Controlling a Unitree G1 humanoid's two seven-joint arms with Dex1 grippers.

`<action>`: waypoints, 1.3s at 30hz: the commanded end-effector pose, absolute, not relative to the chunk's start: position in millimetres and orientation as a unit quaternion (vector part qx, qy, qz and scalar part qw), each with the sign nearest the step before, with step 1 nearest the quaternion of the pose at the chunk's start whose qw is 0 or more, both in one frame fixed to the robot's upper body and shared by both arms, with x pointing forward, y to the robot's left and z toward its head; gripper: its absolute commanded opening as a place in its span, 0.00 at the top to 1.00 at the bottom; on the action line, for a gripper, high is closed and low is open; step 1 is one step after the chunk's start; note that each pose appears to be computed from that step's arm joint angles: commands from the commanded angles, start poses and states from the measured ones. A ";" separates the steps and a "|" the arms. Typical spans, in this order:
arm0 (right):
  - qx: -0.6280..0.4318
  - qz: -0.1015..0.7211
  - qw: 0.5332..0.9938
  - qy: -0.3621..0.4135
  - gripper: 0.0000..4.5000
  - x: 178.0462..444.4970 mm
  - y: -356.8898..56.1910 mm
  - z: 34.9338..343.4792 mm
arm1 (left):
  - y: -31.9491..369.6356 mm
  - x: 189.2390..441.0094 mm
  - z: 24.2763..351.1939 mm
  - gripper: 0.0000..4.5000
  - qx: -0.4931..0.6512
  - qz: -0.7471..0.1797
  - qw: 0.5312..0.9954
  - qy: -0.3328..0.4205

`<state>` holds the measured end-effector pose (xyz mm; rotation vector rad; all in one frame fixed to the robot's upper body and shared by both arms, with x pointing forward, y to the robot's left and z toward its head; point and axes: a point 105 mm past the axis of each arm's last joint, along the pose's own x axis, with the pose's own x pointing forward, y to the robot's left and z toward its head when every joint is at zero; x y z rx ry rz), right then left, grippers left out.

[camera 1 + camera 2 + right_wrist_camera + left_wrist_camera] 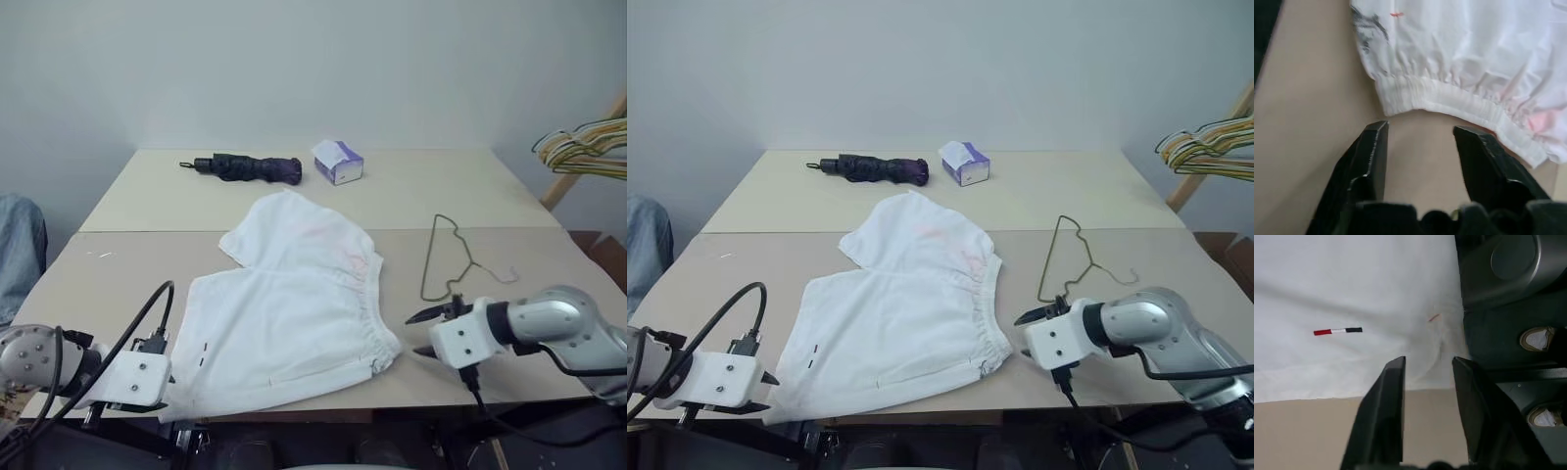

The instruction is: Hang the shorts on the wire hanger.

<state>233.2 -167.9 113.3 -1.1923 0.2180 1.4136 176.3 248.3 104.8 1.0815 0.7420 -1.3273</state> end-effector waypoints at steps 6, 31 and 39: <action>-0.416 0.394 0.807 0.142 0.00 306.8 -193.2 142.9 | 206.8 223.8 154.9 0.00 0.422 -0.560 0.698 0.146; -0.250 0.140 0.904 0.318 0.00 324.8 -283.4 83.3 | 135.7 297.1 198.8 0.00 0.433 -0.578 0.691 -0.042; -0.137 0.136 0.947 0.258 0.00 349.2 -261.4 118.0 | 120.1 292.4 205.6 0.00 0.374 -0.588 0.714 -0.068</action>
